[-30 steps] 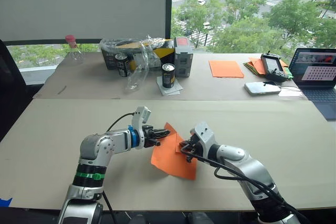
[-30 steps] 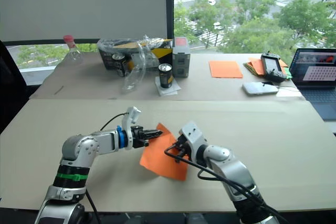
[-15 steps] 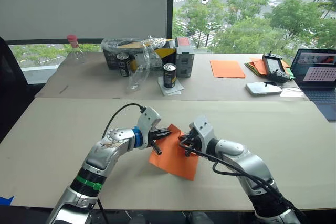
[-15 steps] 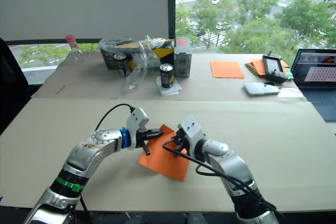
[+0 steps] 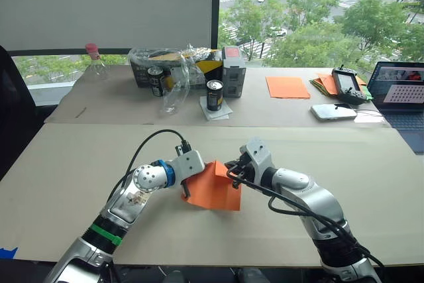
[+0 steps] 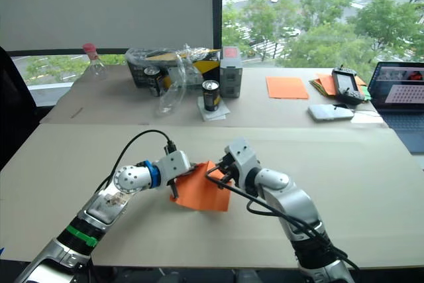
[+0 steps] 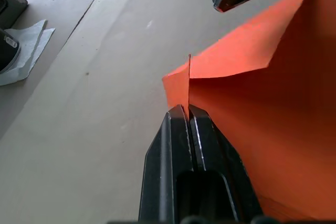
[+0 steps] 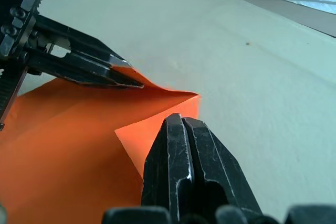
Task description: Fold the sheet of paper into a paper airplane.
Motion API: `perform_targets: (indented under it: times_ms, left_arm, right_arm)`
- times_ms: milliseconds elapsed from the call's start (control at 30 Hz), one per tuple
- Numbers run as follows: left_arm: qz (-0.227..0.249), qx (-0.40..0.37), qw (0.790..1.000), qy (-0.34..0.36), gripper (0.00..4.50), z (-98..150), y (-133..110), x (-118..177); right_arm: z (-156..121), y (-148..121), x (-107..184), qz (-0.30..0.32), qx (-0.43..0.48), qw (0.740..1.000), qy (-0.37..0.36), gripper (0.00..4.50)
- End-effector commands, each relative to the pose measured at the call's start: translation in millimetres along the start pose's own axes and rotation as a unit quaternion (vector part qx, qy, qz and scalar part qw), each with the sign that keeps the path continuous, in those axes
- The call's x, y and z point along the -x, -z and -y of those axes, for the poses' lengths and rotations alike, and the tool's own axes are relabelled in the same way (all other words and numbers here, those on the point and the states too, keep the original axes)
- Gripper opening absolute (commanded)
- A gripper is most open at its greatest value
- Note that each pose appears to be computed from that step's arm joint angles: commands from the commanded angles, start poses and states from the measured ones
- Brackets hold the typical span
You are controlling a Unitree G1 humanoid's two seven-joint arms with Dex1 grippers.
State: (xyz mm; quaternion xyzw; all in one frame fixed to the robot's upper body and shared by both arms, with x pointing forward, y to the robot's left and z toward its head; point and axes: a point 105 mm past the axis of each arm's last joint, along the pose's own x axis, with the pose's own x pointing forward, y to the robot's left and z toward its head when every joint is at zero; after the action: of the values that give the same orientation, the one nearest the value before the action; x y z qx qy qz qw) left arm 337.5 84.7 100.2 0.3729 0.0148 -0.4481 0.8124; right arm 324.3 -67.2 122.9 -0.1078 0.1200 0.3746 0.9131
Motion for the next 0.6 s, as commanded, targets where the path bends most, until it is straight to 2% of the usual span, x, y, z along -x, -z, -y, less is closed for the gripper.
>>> perform_targets:
  times_ms: [33, 300, 467, 600]
  left_arm:
    - [-0.004, -0.060, 0.998, 0.010, 0.03, 4.3, -0.8, 1.6]
    - [-0.030, -0.140, 0.989, 0.022, 0.03, 9.3, 4.6, 2.0]
    - [-0.045, -0.166, 0.985, 0.023, 0.03, 9.7, 8.0, 2.3]
    - [-0.047, -0.175, 0.983, 0.021, 0.03, 11.0, 6.0, 2.4]
  right_arm:
    - [0.1, -12.2, 5.1, 0.025, 0.010, 1.000, 0.006, 0.00]
    - [-2.5, -16.3, 0.4, 0.037, 0.010, 0.999, -0.001, 0.00]
    - [1.0, -14.2, -25.3, 0.025, 0.018, 0.999, -0.030, 0.00]
    - [3.1, -16.3, -33.0, 0.025, 0.028, 0.998, -0.046, 0.00]
